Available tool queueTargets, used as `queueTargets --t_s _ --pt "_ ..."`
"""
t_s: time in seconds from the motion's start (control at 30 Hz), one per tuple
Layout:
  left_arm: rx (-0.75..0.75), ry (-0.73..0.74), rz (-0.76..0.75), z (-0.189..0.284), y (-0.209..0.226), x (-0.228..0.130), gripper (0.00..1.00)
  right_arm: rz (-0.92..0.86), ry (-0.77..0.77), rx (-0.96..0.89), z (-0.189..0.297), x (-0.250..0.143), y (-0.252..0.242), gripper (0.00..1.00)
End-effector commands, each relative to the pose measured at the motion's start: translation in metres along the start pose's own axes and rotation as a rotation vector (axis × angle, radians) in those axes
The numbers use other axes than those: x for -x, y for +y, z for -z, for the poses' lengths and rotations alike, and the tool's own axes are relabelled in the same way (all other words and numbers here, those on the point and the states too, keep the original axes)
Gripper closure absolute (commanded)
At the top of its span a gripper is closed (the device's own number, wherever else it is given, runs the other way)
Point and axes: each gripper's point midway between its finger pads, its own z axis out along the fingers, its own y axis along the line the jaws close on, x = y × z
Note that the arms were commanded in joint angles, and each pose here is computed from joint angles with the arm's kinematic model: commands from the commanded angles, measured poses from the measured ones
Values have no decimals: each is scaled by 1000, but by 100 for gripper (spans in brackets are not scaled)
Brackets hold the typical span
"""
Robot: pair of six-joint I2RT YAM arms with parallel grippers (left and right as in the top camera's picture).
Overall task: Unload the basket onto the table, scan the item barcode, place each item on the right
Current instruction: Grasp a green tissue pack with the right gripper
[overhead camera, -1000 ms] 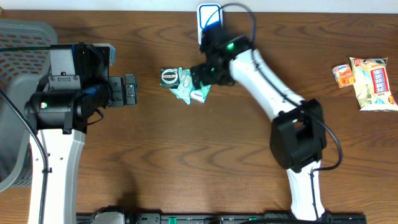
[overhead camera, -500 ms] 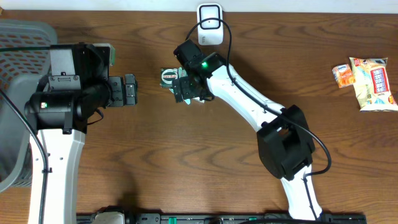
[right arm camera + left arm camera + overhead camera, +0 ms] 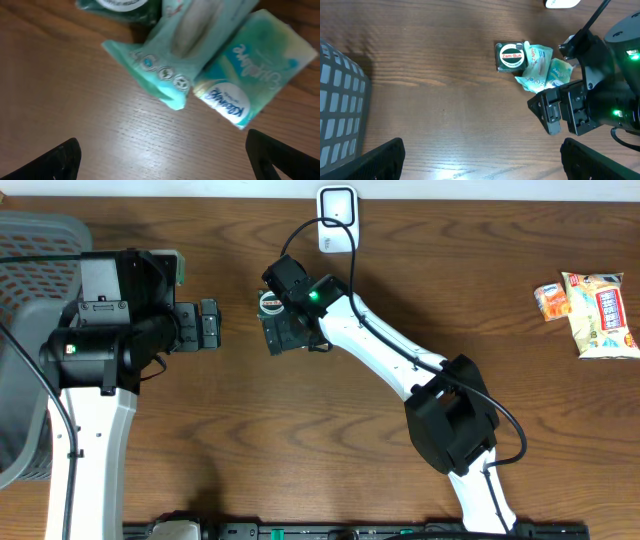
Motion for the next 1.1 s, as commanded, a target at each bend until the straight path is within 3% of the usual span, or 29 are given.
queueTargets --t_s 0.0,0.2,0.37,0.57,0.67,0.93,1.07 --pt "9 -3 -6 1 3 2 2 -79 -22 -69 -3 2 -14 1" --pt "9 -3 -6 1 3 2 2 -104 -39 -59 -7 4 -12 1" --pt "9 -3 -6 1 3 2 2 -113 -74 -71 -16 8 -17 8" --pt "9 -3 -6 1 3 2 2 -145 -161 -96 -25 22 -26 9" --pt "9 -3 -6 1 3 2 2 -147 -189 -122 -27 26 -31 16" --pt "9 -3 -6 1 3 2 2 -199 -200 -173 -33 24 -50 52" --pt "9 -3 -6 1 3 2 2 -231 -205 -150 -39 22 -48 58"
